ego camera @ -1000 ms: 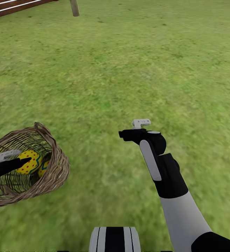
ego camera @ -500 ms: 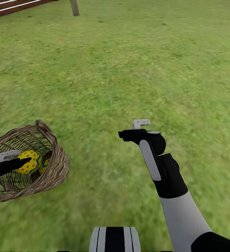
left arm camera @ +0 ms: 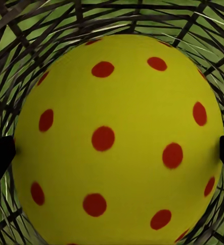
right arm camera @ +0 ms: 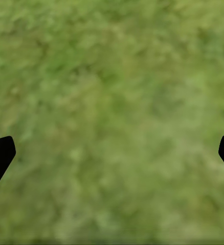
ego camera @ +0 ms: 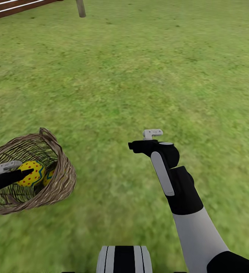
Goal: Take the three Easter eggs out of the wicker basket on the lawn in the garden, then place them on the lawn next to a single tree (choose any tree) so that all three eggs are next to the same tree and none are left in the basket.
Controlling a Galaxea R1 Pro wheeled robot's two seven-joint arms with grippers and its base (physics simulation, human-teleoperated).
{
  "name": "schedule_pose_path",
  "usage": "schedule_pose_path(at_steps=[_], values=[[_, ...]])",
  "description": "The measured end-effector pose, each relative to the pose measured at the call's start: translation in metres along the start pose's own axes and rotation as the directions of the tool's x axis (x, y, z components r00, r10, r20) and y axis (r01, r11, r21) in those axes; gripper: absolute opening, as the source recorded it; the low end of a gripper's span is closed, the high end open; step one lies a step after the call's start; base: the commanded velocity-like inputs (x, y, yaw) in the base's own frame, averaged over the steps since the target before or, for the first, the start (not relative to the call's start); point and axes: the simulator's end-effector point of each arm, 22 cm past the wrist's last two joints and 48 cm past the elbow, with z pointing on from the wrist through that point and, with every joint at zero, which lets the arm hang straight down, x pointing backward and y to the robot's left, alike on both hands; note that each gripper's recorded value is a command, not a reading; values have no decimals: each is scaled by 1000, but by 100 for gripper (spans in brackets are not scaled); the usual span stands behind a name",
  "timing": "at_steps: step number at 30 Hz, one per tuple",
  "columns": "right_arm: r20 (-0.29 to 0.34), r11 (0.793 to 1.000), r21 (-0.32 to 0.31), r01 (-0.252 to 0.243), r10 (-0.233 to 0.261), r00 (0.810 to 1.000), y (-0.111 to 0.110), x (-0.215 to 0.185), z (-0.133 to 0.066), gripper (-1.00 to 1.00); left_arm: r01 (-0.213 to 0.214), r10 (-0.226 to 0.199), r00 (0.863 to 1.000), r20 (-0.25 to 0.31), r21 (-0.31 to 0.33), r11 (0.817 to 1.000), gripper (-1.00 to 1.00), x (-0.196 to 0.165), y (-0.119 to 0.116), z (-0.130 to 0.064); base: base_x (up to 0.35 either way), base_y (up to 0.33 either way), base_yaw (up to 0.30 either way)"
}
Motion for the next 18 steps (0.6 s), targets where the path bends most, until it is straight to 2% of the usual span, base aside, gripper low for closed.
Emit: schedule_pose_path(at_steps=[11,18], values=[[4,1000,0,1,-1,1000,0,-2,-2,100,0,0,1000,5,2,1000,-100,-3,-1,-2,-1,0,0],[20,1000,0,4,-4,1000,2,-11,-10,100,1,-1,1000,21,6,1000,-100,-11,-3,-8,0,0,0]])
